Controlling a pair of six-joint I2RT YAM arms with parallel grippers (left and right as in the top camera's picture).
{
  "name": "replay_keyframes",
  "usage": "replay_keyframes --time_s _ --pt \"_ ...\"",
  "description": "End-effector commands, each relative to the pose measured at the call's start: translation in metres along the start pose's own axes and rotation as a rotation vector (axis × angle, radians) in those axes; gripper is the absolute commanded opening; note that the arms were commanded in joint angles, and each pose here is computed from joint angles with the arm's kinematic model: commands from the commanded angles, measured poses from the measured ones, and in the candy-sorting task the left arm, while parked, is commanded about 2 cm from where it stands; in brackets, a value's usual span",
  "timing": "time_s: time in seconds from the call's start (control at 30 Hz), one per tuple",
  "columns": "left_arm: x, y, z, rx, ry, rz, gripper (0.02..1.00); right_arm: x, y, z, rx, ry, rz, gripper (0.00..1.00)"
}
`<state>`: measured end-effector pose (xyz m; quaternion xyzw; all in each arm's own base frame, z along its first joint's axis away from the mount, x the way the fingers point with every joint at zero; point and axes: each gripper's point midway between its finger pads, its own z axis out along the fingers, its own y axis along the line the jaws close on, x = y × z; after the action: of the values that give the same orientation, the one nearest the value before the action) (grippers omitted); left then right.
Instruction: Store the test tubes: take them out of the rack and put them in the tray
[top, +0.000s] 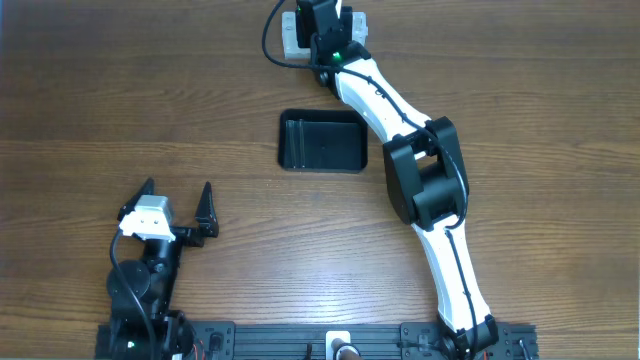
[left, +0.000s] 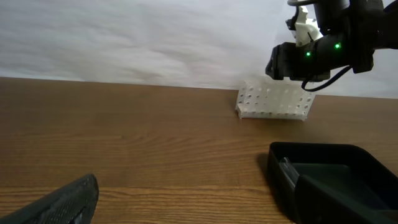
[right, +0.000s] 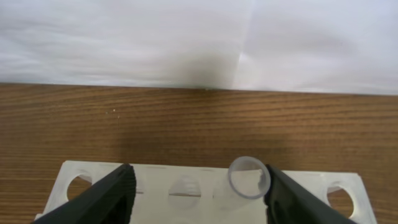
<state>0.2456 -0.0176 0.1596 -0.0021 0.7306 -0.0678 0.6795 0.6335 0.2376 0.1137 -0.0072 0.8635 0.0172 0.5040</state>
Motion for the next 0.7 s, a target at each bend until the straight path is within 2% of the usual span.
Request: replay_keyframes --time_s 0.03,0.2,0.6,0.7 --pt "0.0009 -0.0016 -0.0002 0.012 -0.001 0.014 1.000 -0.0071 -0.0132 0.0027 0.057 -0.020 0.002 0.560" --pt "0.0009 -0.0016 -0.0002 0.012 -0.001 0.014 0.998 -0.0058 -0.0170 0.0036 0.064 -0.013 -0.006 0.535" --pt "0.0009 -0.0016 -0.0002 0.012 -0.001 0.014 1.000 -0.0054 -0.0203 0.0049 0.069 -0.011 -0.004 0.272" --pt "0.0009 -0.0016 -0.0002 0.012 -0.001 0.014 1.000 -0.0056 -0.0203 0.0048 0.069 -0.011 -0.005 0.240"
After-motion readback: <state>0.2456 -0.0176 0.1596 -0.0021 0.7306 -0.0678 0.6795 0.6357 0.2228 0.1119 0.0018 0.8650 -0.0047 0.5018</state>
